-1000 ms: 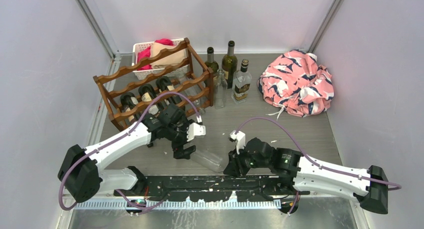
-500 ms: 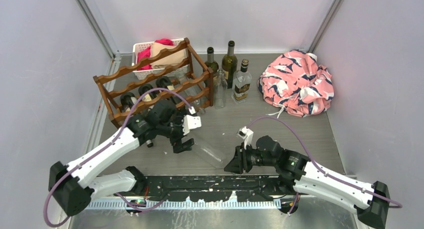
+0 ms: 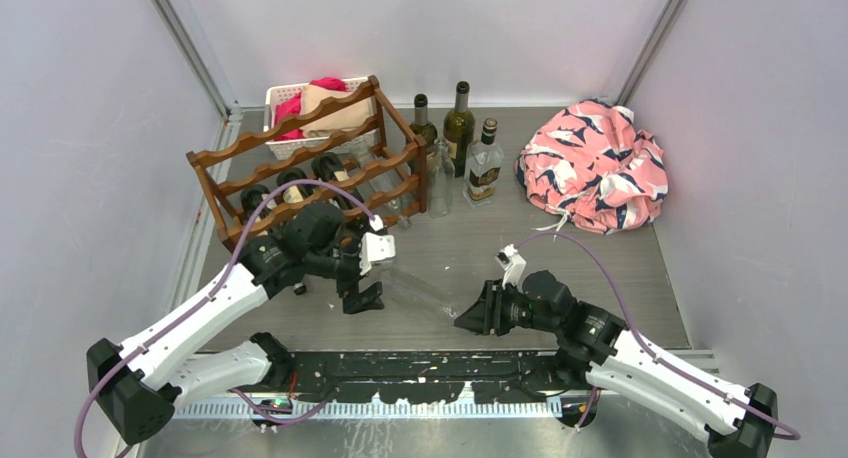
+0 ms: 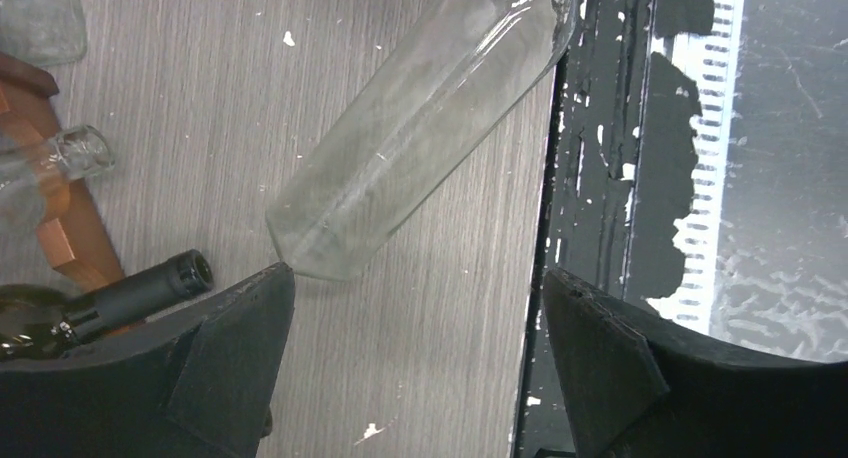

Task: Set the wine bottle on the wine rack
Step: Place the wine bottle in the wine rack.

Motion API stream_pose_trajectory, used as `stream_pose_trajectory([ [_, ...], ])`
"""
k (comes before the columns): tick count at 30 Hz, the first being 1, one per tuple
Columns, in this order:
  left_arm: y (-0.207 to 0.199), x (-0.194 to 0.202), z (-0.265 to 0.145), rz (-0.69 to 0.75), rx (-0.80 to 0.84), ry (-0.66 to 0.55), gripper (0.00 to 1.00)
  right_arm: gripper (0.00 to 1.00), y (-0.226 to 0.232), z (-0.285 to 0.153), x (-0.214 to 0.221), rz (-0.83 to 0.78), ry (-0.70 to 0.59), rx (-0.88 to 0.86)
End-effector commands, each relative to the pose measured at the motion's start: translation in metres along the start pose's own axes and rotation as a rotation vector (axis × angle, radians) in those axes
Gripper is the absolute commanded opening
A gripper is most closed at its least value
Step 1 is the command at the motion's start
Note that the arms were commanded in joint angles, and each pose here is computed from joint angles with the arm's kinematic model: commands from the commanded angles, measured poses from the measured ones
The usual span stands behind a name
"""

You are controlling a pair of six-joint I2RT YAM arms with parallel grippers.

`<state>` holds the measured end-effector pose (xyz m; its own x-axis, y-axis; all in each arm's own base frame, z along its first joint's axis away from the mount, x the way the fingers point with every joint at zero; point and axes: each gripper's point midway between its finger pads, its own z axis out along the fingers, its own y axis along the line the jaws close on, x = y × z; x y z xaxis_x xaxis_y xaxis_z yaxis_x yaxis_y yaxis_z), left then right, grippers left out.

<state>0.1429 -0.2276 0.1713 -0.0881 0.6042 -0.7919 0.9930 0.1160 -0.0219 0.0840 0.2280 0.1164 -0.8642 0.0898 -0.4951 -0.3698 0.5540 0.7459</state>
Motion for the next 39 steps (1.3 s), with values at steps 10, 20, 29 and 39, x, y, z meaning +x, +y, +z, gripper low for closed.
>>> stream_pose_trajectory([
  [10,0.001,-0.113,-0.068,-0.152,-0.145,-0.353,0.92,0.01,0.049,-0.034,-0.049,0.037,-0.229,-0.146],
  [20,0.023,-0.231,-0.140,-0.446,-0.233,-0.798,1.00,0.01,0.066,-0.058,-0.063,0.004,-0.276,-0.159],
  [29,0.052,-0.331,-0.186,-0.712,-0.354,-1.015,1.00,0.01,0.078,-0.063,-0.080,-0.045,-0.319,-0.155],
  [39,0.031,-0.377,-0.177,-0.763,-0.474,-0.993,1.00,0.01,0.092,-0.064,-0.100,-0.094,-0.356,-0.142],
])
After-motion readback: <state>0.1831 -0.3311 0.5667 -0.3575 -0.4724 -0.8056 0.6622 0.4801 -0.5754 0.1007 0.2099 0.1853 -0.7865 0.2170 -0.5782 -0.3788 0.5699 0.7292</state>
